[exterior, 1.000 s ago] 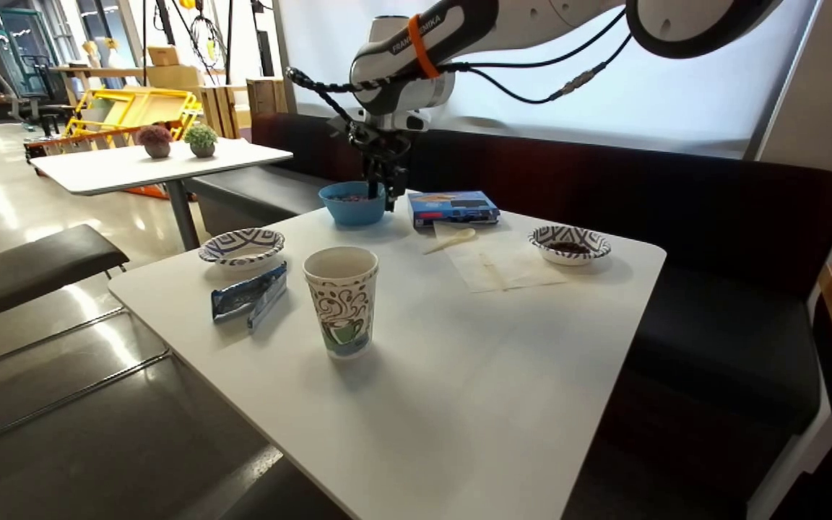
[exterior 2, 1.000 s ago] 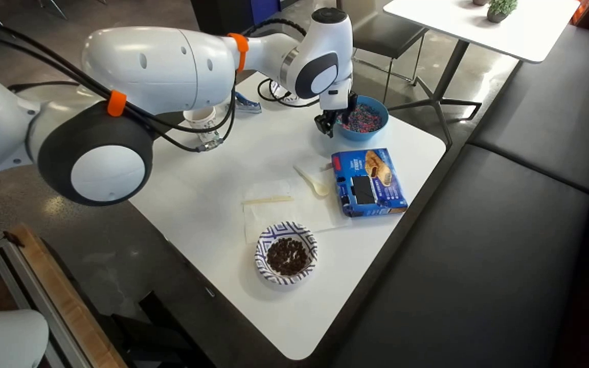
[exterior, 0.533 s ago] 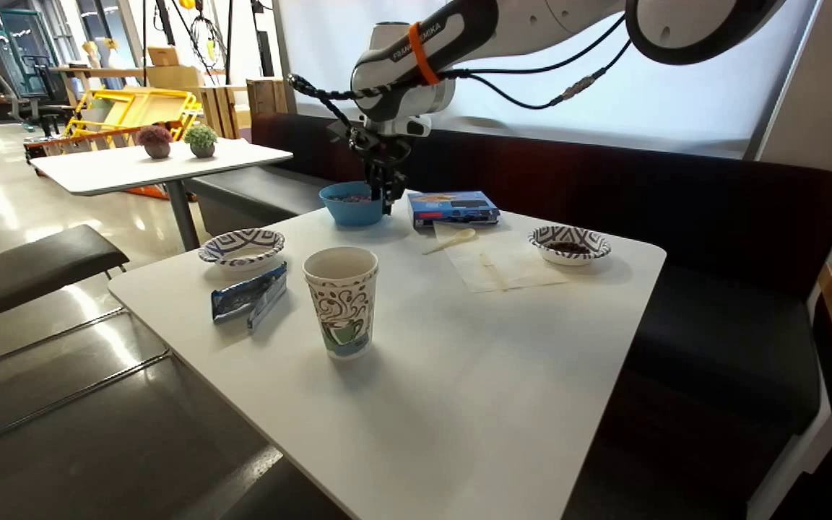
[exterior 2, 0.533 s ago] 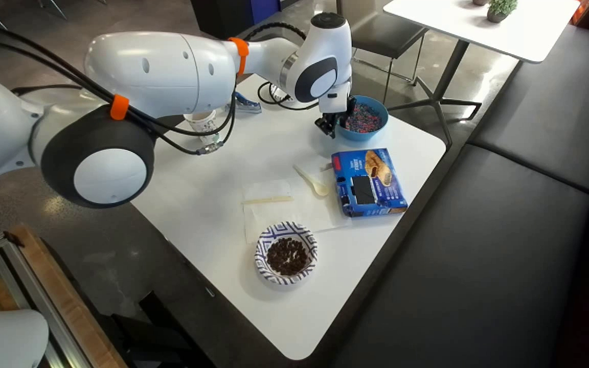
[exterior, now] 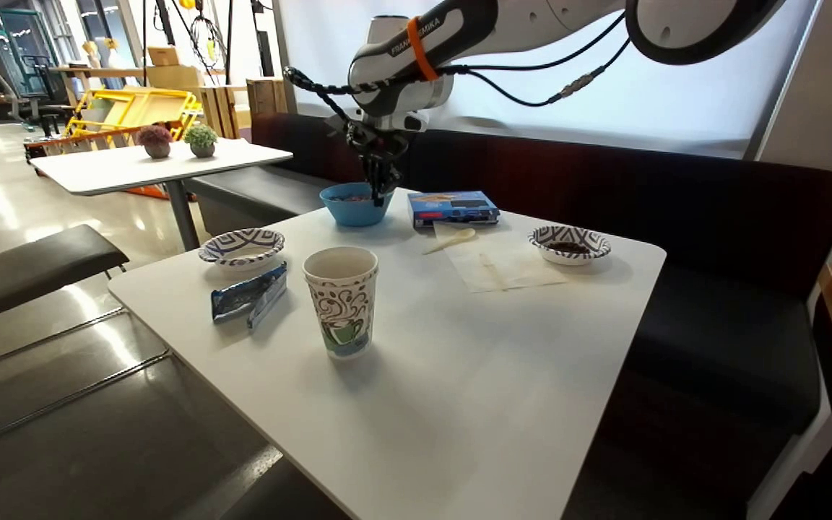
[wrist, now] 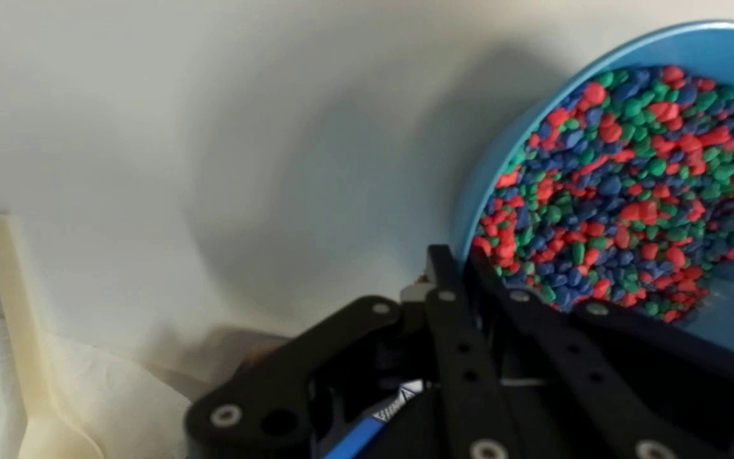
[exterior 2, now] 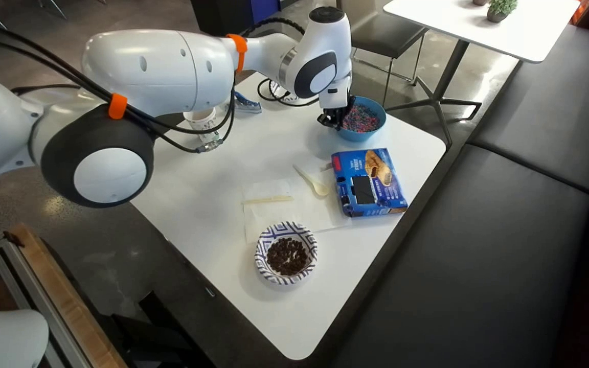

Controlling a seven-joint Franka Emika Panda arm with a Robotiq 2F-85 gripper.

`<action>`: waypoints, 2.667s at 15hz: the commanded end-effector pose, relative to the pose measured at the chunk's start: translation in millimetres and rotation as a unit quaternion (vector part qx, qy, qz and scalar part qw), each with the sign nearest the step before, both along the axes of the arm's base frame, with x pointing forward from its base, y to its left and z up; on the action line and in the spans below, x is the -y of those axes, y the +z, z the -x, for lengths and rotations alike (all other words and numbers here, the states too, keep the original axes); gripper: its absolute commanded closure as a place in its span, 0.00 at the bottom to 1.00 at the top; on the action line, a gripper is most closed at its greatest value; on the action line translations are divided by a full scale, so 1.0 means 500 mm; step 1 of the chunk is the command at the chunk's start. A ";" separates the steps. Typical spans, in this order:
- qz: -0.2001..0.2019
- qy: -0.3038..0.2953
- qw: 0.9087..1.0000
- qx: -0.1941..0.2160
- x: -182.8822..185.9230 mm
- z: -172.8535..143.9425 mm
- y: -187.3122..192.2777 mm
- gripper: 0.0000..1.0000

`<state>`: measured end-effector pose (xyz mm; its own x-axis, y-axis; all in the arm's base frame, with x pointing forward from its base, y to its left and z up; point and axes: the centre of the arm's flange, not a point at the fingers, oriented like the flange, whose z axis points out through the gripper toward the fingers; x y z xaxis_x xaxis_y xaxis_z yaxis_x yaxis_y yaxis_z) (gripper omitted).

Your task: Move the cup and bowl to the left

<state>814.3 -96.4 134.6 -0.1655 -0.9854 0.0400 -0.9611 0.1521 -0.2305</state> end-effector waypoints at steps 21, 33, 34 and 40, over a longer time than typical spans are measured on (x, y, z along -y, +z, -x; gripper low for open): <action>0.013 0.311 0.950 0.002 0.061 0.012 -0.012 0.93; 0.011 0.378 0.926 -0.009 0.058 0.097 -0.027 0.98; 0.001 0.396 0.918 -0.009 0.061 0.113 -0.029 0.98; -0.003 0.509 0.861 -0.014 0.071 0.168 -0.039 0.98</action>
